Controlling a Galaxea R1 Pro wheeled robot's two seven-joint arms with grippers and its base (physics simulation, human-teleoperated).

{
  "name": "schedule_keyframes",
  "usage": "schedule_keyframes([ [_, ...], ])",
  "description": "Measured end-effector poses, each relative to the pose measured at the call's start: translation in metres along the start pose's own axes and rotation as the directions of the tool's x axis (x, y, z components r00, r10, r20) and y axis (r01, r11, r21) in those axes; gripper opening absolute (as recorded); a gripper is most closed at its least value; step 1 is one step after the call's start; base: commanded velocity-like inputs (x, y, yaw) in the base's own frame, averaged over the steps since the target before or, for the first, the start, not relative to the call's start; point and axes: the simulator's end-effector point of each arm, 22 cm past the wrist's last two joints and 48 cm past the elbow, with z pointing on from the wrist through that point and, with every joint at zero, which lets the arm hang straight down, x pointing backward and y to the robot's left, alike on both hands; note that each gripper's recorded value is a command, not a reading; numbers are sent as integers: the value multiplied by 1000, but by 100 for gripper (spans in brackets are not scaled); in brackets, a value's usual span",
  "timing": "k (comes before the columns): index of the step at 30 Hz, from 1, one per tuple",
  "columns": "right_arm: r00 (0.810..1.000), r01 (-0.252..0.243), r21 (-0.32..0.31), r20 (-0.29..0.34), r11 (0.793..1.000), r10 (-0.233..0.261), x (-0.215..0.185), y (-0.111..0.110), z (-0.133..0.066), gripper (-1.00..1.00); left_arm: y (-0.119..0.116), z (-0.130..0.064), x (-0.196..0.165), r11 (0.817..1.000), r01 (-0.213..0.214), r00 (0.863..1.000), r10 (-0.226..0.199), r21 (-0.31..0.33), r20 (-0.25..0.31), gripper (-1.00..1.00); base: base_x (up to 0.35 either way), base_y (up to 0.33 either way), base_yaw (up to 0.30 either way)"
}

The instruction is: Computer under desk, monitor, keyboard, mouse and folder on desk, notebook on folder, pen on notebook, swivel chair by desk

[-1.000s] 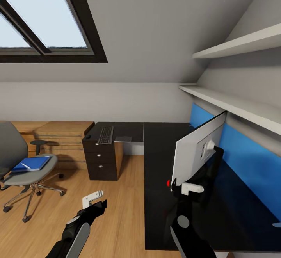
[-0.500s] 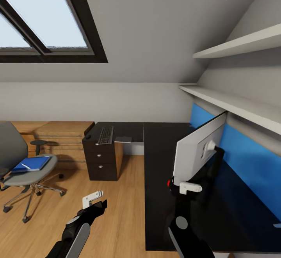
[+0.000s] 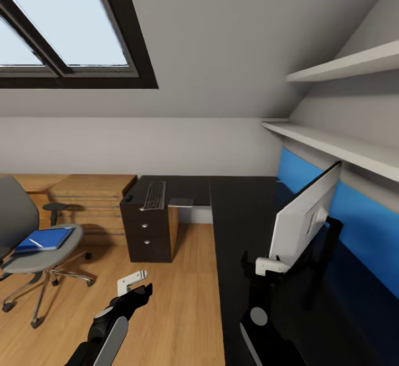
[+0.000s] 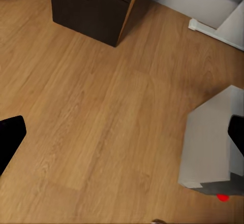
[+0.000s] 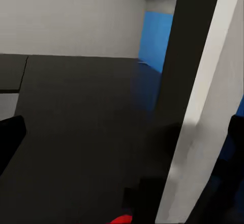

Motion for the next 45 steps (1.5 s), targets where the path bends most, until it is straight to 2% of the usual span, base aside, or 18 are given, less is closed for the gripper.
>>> schedule_keyframes([
  [14,1000,0,5,3,1000,0,0,-1,0,100,-12,-1,6,999,-27,1000,27,17,-6,100,70,13,0],
  [24,1000,2,99,-3,995,-2,1,-21,-1,100,-13,-1,6,999,-27,1000,27,18,-6,100,1,0,0],
  [45,1000,5,175,-13,985,-3,3,-38,-3,100,-13,-2,7,999,-28,1000,28,19,-7,100,0,0,0],
])
